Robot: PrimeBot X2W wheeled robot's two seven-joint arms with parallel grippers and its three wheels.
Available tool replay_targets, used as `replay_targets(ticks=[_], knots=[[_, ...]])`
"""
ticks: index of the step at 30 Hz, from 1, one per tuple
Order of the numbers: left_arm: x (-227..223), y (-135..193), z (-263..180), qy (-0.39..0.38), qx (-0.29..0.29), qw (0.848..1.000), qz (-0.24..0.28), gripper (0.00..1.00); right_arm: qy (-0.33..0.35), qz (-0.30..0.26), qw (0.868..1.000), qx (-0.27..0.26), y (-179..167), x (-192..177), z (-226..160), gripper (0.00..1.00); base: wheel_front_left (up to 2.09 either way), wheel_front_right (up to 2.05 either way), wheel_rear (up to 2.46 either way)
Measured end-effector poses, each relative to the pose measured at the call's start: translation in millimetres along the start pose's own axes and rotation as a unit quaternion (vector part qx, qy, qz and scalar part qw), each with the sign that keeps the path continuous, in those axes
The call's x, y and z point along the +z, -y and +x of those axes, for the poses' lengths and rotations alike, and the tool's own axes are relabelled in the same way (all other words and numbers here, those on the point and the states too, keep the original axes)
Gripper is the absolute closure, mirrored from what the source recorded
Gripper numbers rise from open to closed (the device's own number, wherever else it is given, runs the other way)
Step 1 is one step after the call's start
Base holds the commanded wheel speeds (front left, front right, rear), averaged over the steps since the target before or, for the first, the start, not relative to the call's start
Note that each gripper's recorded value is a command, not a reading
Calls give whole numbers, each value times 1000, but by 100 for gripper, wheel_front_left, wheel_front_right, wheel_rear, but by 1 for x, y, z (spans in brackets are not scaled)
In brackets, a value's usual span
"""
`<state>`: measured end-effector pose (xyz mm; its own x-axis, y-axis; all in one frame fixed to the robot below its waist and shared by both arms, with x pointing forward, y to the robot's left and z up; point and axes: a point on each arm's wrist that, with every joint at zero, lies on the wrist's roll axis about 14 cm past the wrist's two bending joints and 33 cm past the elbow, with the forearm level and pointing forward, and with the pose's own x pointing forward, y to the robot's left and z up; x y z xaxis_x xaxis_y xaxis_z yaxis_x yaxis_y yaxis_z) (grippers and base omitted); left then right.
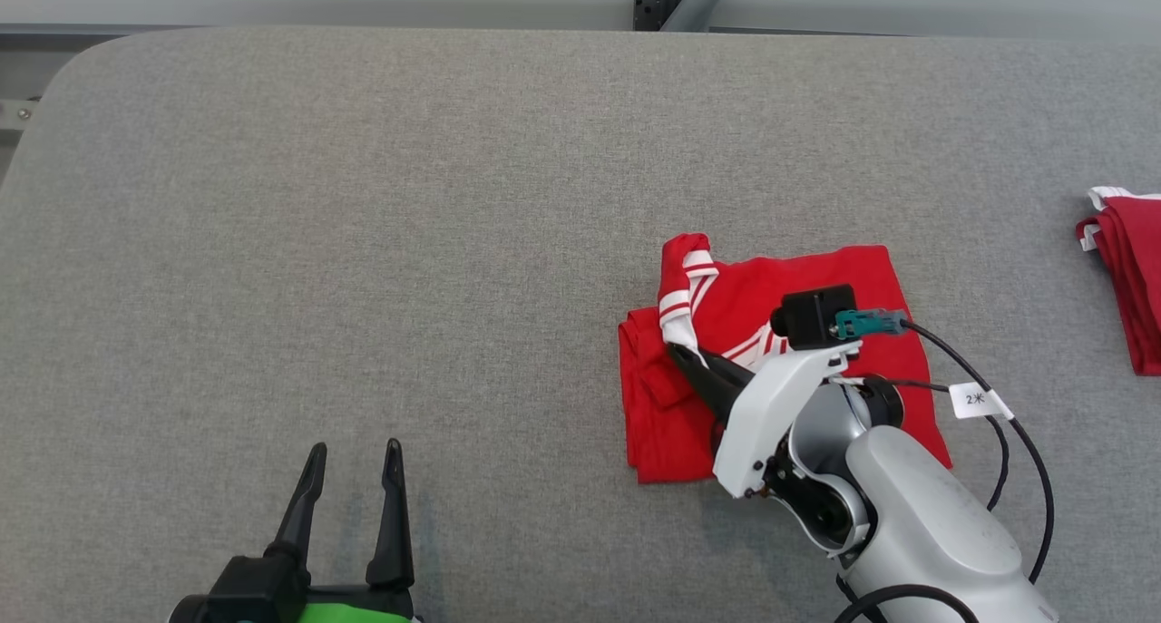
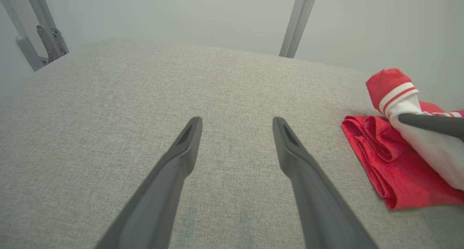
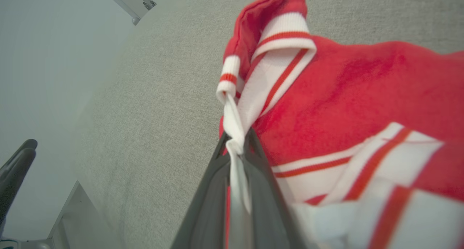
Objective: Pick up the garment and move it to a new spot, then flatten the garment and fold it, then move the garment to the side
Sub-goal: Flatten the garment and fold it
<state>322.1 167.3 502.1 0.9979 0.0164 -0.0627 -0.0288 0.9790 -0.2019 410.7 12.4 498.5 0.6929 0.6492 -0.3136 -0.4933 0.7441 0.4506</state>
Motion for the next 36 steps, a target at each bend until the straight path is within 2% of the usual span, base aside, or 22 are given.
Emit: replay_targets(ticks=[1, 2, 3, 4, 7, 13, 19, 23, 27, 29, 31, 36], knots=[[0, 0, 0, 0, 1, 1000, 0, 0, 0, 0, 1000, 1, -1, -1, 1, 100, 0, 0, 0], [-1, 0, 0, -1, 1, 1000, 0, 0, 4, -3, 1000, 2, -3, 1, 2, 92, 0, 0, 0], [-1, 0, -1, -2, 1, 1000, 0, 0, 11, -7, 1000, 2, -4, 4, 4, 52, 0, 0, 0], [-2, 0, 0, -3, 0, 1000, 0, 0, 15, -9, 1000, 3, -5, 6, 5, 0, 0, 0, 0], [-2, 1, 0, -4, 0, 1000, 0, 0, 31, -15, 999, 11, -11, 13, 4, 0, 0, 0, 0], [-5, -5, -3, -9, 11, 1000, 3, 0, 142, -21, 989, 21, -16, 63, -25, 0, 0, 0, 0], [-7, 1, 1, -11, -1, 1000, 5, 0, 239, -53, 967, -76, 43, 97, -86, 0, 0, 0, 0], [-7, 11, 7, -12, -19, 1000, 5, 0, 239, -89, 956, -146, 81, 86, -113, 0, 0, 0, 0], [-8, 17, 11, -12, -30, 999, 5, 0, 247, -118, 945, -178, 99, 74, -122, 0, 0, 0, 0], [-7, 17, 11, -10, -31, 999, 5, 0, 243, -118, 944, -189, 105, 61, -124, 0, 0, 0, 0], [-6, 17, 12, -9, -31, 999, 5, 0, 234, -122, 944, -199, 111, 49, -125, 100, 0, 0, 0], [-7, 19, 10, -10, -36, 999, 5, 0, 216, -109, 943, -226, 126, 31, -125, 100, 0, 0, 0]])
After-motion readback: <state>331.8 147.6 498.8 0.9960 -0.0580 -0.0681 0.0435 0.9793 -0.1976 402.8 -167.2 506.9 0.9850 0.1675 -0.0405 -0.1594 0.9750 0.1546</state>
